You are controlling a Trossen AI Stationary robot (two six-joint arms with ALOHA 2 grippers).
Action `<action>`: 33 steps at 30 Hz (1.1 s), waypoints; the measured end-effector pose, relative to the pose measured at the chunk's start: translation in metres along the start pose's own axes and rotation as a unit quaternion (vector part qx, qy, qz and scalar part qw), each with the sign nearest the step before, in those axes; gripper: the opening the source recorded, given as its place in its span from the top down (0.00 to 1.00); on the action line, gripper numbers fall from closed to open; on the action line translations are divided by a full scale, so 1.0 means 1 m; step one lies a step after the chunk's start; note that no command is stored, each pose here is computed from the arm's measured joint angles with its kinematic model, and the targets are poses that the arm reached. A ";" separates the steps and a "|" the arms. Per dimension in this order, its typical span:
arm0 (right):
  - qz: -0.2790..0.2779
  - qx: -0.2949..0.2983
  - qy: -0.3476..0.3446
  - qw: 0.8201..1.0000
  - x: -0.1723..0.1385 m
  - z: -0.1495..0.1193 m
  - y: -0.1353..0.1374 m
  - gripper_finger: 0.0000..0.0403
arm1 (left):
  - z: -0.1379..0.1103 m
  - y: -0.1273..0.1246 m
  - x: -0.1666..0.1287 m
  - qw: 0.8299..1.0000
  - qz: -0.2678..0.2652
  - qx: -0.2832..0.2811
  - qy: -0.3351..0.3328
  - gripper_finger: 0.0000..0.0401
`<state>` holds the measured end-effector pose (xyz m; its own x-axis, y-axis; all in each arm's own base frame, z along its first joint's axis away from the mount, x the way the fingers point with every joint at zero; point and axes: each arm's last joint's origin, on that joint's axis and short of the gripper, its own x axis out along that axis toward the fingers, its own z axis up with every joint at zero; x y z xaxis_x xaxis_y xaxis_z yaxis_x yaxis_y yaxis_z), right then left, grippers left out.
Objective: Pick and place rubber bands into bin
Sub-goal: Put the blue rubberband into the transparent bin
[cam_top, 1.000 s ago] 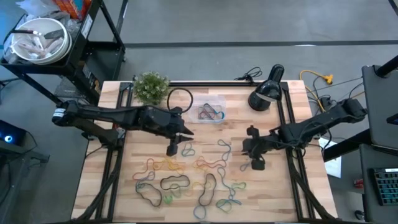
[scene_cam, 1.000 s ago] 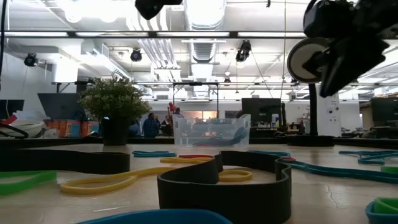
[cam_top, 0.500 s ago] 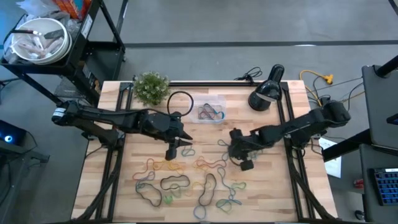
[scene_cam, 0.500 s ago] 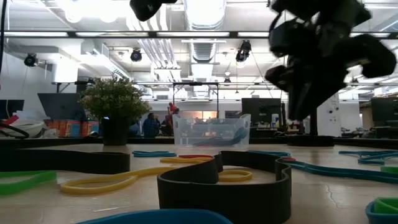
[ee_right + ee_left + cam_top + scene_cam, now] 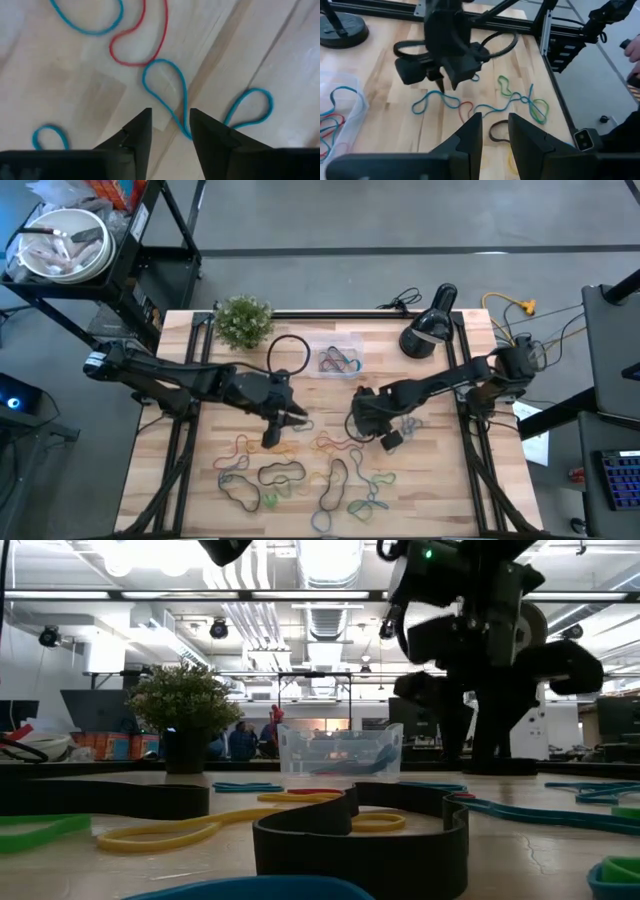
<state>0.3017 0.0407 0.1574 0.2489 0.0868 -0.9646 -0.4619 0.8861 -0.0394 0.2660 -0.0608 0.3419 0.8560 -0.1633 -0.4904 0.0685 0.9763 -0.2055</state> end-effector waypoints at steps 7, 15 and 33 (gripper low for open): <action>0.004 0.002 0.016 1.000 0.009 -0.003 -0.004 0.65 | -0.002 -0.009 0.000 1.000 -0.013 -0.004 0.003 0.81; 0.007 0.021 0.036 0.999 0.018 -0.007 -0.009 0.66 | -0.004 -0.014 -0.001 1.000 -0.011 -0.007 0.002 0.81; 0.020 0.091 0.076 0.993 0.024 -0.013 -0.008 0.84 | -0.005 -0.019 -0.001 1.000 -0.019 -0.020 0.004 0.81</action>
<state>0.3004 0.0304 0.1311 0.0951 0.0667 -0.9932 -0.3035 0.9522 0.0349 0.2610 -0.0796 0.3420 0.8490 -0.2006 -0.4889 0.0792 0.9630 -0.2576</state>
